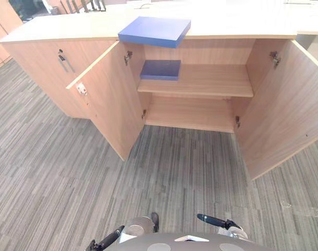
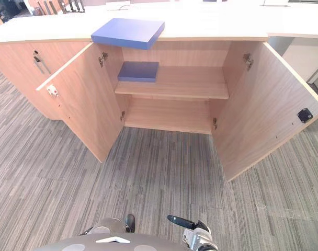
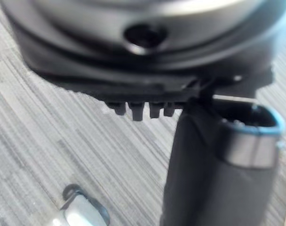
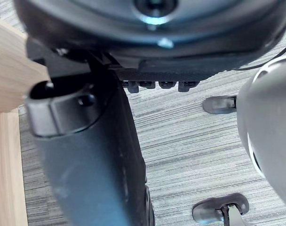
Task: Walk over to the cabinet, pick up the folder, carry it to the office cabinet, place the folder inside the office cabinet, then close the office cabinet door
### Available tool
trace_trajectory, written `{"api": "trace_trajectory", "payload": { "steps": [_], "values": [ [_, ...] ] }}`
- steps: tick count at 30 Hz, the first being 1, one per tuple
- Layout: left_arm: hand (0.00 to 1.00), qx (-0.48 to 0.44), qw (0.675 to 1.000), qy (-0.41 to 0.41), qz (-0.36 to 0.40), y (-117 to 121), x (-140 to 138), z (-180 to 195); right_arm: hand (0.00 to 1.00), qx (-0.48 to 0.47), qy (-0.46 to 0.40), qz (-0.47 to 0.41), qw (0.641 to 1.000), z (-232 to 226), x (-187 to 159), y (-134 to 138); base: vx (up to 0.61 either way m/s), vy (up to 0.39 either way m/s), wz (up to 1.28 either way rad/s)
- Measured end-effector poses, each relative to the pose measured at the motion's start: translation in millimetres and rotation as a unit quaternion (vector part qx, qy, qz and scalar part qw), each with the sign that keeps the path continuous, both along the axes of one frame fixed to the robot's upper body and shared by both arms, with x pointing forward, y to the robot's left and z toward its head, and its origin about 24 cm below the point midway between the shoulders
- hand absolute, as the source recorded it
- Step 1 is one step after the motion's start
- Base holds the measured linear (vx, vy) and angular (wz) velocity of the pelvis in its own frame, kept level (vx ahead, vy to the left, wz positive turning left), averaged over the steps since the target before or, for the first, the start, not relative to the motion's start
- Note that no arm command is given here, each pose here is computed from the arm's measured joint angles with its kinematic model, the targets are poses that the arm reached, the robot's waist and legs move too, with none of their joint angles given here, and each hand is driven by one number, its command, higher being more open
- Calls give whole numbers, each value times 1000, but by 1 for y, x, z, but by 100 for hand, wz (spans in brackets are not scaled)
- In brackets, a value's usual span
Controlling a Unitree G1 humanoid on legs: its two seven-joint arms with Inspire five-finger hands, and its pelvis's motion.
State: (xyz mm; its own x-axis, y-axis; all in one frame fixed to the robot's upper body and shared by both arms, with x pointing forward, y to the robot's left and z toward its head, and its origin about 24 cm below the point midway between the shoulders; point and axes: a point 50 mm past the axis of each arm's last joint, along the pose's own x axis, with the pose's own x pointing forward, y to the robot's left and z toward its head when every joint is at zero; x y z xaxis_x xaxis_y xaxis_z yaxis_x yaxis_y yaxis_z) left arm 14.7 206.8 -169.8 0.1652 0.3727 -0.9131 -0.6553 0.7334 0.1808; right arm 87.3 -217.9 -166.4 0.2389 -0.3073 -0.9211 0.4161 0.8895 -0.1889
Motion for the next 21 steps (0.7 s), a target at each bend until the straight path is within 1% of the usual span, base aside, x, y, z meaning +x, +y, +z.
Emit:
{"api": "trace_trajectory", "payload": {
  "steps": [2, 3, 4, 8, 11, 13, 15, 17, 19, 21],
  "values": [
    [100, -9, 1000, 12, -1, -6, -9, -1, 100, -10, 6, -12, 1000, 0, -9, -10, 77, 223, -29],
    [100, -9, 1000, 16, -2, -6, -11, -2, 100, -11, 1, -31, 999, 1, -11, -13, 140, 206, 7],
    [100, -5, 1000, 22, -4, 0, -14, -1, 100, -15, -5, -31, 999, 2, -9, -15, 161, 180, 21],
    [100, -2, 1000, 20, -5, 3, -13, -1, 100, -13, -13, -30, 999, 3, -5, -14, 204, 49, 21],
    [100, -8, 999, 21, -23, -2, -9, -2, 100, -9, -31, -38, 999, 4, 5, -11, 163, -81, 19],
    [100, 0, 999, 25, -39, 4, -9, -1, 100, 0, -34, -36, 999, 4, 8, -4, 151, -258, 40],
    [100, -1, 999, 29, -35, 4, -11, -1, 100, 3, -32, -39, 999, 3, 7, -3, 176, -305, 38],
    [100, -11, 999, 25, -37, -5, -9, -3, 100, -4, -34, -33, 999, 4, 10, -7, 160, -210, 18],
    [100, -15, 999, 27, -34, -9, -12, -3, 100, 1, -37, -28, 999, 5, 13, -4, 205, -168, 6],
    [100, -14, 999, 30, -33, -7, -14, -3, 100, 3, -35, -13, 999, 4, 14, -1, 273, -199, -1]
  ]
}}
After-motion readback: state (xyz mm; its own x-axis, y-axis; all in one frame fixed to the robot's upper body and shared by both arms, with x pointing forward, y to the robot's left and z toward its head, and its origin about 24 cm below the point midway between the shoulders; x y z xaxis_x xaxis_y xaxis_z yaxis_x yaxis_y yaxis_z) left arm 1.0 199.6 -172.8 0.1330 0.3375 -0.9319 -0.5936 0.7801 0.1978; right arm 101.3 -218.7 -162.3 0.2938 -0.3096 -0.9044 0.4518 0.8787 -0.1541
